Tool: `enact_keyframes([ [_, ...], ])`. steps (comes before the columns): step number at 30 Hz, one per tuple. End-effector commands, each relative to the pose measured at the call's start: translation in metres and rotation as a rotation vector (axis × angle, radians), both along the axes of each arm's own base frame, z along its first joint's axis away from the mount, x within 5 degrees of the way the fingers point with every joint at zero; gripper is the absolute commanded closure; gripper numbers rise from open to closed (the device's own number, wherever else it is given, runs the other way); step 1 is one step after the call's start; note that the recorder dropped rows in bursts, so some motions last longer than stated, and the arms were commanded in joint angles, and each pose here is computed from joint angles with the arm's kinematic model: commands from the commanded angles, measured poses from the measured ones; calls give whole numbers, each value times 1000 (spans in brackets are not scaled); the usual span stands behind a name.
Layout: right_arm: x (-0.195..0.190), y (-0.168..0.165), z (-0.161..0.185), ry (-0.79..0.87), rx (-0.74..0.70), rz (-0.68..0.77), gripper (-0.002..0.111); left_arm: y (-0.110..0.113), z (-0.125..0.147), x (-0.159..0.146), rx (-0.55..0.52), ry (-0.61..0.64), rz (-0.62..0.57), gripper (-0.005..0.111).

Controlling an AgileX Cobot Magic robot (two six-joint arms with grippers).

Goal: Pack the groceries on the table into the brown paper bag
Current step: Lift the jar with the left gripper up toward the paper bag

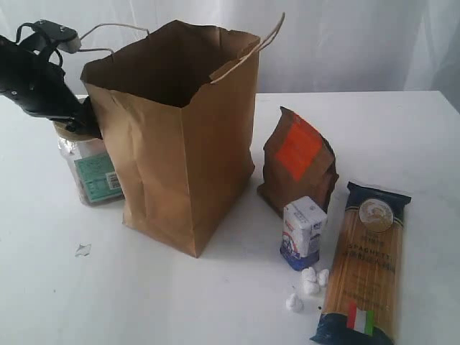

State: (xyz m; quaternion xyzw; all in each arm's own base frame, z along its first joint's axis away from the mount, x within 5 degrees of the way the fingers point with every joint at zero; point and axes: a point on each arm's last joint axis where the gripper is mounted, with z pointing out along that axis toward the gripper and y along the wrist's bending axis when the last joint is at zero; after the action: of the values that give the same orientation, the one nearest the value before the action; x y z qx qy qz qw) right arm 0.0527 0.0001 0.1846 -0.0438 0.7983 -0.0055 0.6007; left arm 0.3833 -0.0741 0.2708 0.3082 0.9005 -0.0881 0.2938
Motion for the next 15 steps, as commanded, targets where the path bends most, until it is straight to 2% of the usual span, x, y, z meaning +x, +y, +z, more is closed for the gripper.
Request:
enact_keyframes([
  [1, 0, 0, 0, -12, -4, -4, 108, 5, 16, -19, 41, 58, -36, 107],
  [7, 0, 0, 0, -12, -4, -4, 108, 27, 44, -43, 76, 75, 58, 107],
  [15, 0, 0, 0, -12, -4, -4, 108, 50, 80, -89, 50, -20, 134, 107],
])
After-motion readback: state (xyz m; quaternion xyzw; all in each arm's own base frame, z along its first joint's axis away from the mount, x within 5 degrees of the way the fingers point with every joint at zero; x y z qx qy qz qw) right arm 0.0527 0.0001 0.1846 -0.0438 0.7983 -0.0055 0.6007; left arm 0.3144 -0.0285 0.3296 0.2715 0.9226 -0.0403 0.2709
